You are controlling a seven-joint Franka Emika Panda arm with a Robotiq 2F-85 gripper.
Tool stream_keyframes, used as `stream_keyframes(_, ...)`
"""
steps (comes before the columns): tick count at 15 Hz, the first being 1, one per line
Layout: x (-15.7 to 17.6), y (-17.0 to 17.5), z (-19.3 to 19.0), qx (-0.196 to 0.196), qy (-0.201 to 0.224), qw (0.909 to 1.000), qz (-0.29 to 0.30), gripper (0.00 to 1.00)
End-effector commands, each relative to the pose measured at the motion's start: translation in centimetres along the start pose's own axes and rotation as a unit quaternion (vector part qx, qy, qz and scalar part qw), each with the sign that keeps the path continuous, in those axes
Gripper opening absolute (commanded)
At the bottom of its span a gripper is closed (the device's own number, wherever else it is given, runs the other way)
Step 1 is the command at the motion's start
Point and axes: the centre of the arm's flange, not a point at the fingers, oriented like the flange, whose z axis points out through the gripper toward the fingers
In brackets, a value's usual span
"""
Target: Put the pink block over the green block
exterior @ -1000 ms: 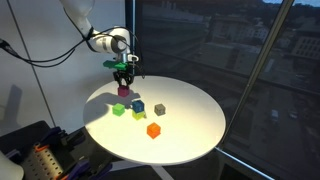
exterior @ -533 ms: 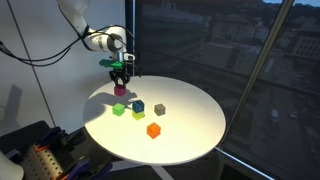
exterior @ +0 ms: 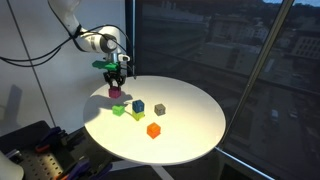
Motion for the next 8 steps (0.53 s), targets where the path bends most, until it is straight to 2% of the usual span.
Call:
stream_keyframes(1,-2.7,-0.3,-0.4,-0.014,0.011,0.9998,0.000,0.30)
stream_keyframes(5,-3.7,-0.2,0.1,-0.032,0.010,0.9994,0.002,0.30)
stream_keyframes(8,-3.9,0.4,0.4,-0.032,0.006,0.9995,0.001,0.30)
